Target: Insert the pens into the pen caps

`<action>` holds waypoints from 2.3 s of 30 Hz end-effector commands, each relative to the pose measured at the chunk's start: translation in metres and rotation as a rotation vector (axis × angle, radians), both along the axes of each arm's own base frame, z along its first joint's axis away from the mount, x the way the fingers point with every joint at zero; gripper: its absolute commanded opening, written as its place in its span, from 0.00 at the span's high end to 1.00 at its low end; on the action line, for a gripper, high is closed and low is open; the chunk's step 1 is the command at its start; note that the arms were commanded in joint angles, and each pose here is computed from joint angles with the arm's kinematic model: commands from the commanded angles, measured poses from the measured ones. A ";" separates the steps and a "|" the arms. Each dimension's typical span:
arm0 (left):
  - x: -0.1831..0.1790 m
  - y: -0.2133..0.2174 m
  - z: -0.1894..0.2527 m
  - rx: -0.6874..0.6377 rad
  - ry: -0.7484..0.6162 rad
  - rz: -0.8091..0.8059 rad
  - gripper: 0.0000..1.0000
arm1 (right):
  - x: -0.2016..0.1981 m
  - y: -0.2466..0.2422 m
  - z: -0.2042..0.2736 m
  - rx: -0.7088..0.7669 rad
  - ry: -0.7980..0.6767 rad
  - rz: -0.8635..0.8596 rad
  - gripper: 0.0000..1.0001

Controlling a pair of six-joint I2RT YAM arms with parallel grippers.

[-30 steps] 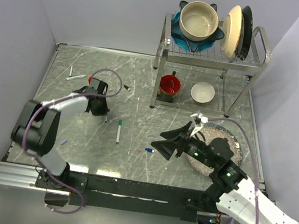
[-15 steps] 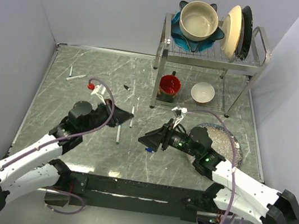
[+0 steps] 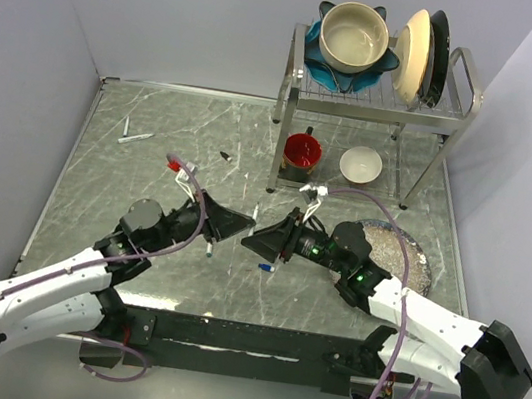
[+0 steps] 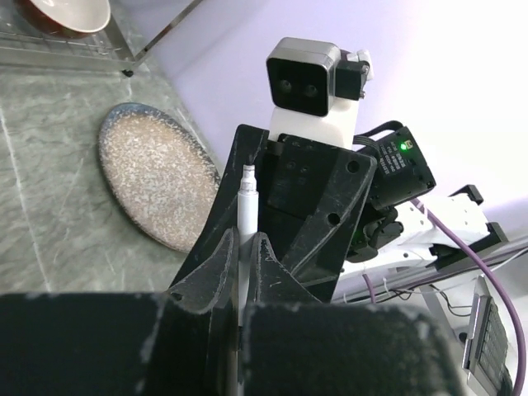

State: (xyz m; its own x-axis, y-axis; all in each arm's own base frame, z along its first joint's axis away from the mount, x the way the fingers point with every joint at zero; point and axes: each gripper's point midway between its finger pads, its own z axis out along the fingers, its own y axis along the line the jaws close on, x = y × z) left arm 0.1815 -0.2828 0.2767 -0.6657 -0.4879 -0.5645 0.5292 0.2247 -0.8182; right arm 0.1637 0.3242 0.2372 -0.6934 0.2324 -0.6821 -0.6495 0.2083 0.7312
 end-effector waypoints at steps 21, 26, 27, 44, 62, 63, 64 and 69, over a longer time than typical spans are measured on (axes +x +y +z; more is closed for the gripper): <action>-0.015 -0.003 0.032 -0.098 -0.096 0.030 0.99 | -0.018 -0.003 0.063 0.204 -0.096 0.047 1.00; -0.002 0.004 0.039 -0.034 -0.091 0.114 0.37 | -0.013 -0.010 0.056 0.172 -0.095 -0.006 1.00; 0.000 0.005 0.031 0.004 -0.072 0.125 0.30 | -0.012 -0.013 0.051 0.142 -0.092 -0.025 1.00; 0.130 0.138 -0.001 0.425 0.350 0.886 0.10 | -0.004 -0.066 0.048 0.047 -0.189 -0.264 1.00; 0.352 0.122 -0.081 0.690 0.227 0.625 0.43 | -0.010 -0.099 0.057 0.041 -0.290 -0.360 1.00; 0.361 0.118 -0.095 0.669 0.241 0.570 0.50 | -0.011 -0.099 0.056 0.042 -0.289 -0.356 1.00; 0.368 0.113 -0.097 0.644 0.232 0.544 0.61 | -0.010 -0.099 0.056 0.041 -0.287 -0.357 1.00; 0.397 0.097 -0.129 0.640 0.219 0.428 0.82 | -0.010 -0.098 0.054 0.033 -0.287 -0.352 1.00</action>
